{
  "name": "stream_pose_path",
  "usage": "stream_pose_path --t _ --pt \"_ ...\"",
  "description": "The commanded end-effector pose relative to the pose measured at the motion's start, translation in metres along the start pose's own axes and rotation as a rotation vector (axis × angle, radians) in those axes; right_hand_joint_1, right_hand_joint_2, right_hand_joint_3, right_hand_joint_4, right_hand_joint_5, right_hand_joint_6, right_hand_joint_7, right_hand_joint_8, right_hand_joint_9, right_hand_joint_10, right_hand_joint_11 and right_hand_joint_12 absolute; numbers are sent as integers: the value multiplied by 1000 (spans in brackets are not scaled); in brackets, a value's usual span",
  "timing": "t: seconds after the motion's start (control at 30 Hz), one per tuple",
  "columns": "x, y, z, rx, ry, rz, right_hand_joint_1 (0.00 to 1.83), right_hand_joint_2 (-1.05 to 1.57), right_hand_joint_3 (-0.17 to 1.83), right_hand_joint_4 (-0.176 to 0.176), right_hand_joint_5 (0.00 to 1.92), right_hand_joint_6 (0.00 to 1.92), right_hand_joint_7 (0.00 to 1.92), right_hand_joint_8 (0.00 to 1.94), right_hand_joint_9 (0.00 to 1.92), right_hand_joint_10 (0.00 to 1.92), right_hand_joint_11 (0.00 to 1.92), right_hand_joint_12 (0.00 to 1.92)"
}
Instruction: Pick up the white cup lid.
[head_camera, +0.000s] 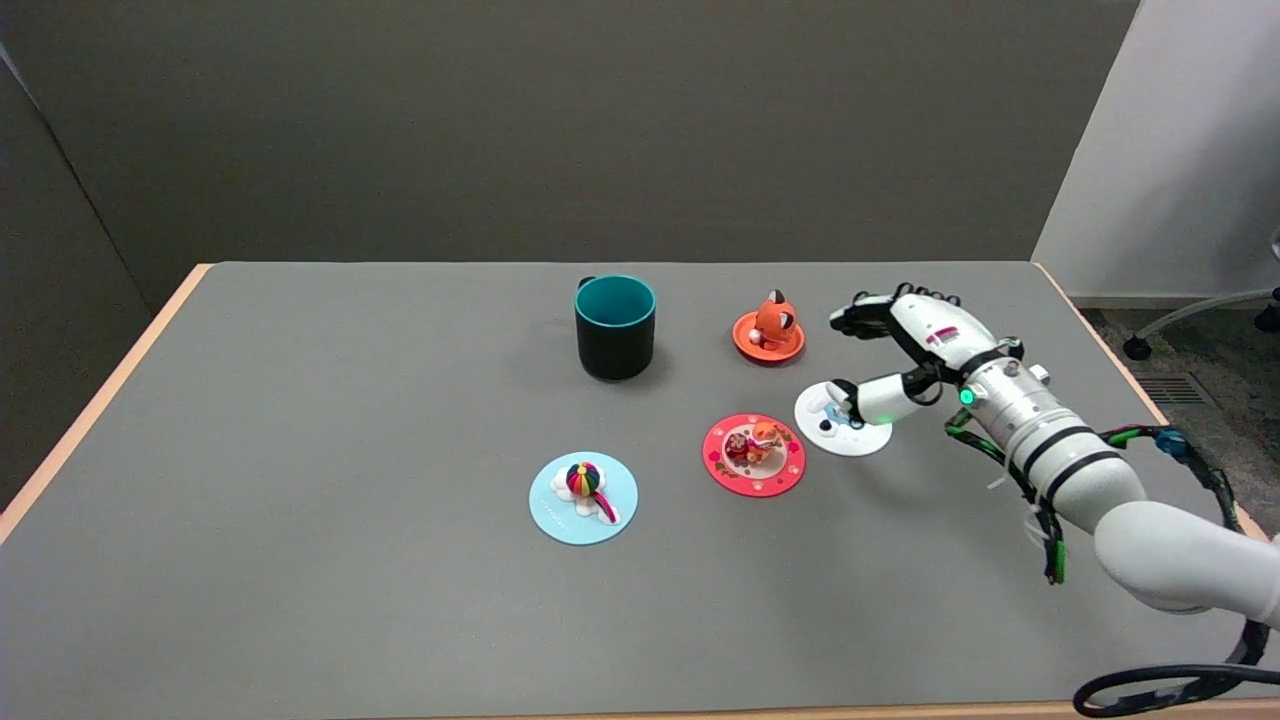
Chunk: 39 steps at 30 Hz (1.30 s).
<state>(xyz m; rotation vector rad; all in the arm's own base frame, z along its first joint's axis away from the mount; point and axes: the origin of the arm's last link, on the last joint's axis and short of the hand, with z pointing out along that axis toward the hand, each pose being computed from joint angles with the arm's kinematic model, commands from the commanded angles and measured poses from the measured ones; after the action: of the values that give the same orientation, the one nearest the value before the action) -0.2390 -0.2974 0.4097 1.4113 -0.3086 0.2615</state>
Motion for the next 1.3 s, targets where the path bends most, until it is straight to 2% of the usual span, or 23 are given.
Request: stream_pose_path --t 0.03,0.3,0.67,0.97,1.3 --pt "-12 34 -35 -96 -102 -34 809 455 947 -89 582 195 658 185 658 213 510 471" --pt "-14 32 -34 -70 -146 -57 810 462 943 -96 613 201 667 186 654 212 506 468" --pt "0 22 -13 -3 -150 -161 821 465 936 -106 642 206 667 187 641 212 493 476" --pt "11 10 5 107 -160 -314 845 484 941 -115 671 212 666 187 636 211 475 521" --pt "5 26 6 72 -193 -332 844 493 943 -115 659 210 653 187 624 210 448 560"
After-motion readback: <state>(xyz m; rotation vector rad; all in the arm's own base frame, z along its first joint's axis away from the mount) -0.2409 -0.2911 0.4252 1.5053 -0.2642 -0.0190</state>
